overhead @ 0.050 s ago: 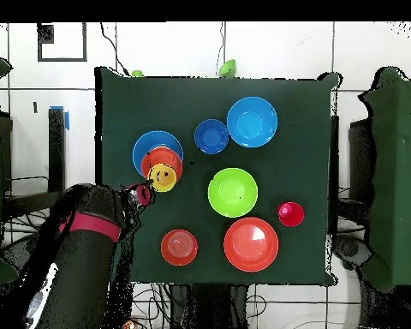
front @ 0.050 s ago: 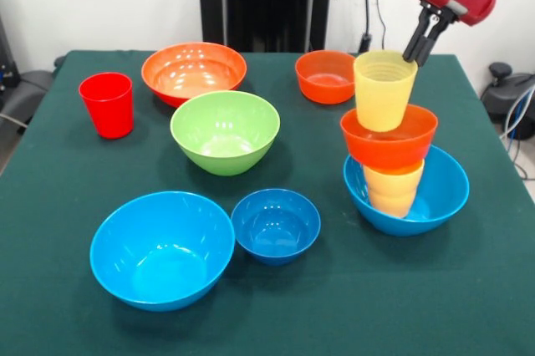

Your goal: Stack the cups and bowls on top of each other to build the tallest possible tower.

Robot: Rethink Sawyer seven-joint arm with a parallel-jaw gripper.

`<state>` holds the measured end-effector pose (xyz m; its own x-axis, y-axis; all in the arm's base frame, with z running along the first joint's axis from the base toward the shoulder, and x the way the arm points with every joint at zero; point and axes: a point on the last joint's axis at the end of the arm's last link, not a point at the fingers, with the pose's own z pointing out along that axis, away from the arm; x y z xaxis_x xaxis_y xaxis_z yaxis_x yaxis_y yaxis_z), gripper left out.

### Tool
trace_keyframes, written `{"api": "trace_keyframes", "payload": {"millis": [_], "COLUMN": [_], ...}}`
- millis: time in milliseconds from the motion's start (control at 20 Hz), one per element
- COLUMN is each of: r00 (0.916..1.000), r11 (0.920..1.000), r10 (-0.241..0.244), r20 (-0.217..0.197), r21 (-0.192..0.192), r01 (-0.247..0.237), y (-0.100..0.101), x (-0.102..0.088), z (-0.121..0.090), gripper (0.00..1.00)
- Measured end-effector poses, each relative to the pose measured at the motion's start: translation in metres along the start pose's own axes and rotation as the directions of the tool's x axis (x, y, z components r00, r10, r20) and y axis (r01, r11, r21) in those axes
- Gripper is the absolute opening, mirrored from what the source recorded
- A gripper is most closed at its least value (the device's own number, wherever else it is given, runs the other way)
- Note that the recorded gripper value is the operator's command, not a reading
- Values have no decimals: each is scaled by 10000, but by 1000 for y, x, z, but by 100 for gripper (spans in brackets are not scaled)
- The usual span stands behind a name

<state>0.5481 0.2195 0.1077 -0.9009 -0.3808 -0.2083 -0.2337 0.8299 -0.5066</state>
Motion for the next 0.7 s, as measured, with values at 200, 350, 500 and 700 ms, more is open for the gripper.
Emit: {"api": "trace_keyframes", "payload": {"millis": [200,350,500,700], "r00": [10000,9999,9997,9994], "r11": [10000,9999,9996,9991], "r10": [-3,124,227,350], "r20": [-19,-39,-65,-64], "r21": [-38,-112,-164,-218], "r01": [3,-124,-228,-351], "y": [5,7,9,9], "x": [1,-1,-2,-4], "z": [-1,-3,-4,-6], "gripper": [0,0,0,0]}}
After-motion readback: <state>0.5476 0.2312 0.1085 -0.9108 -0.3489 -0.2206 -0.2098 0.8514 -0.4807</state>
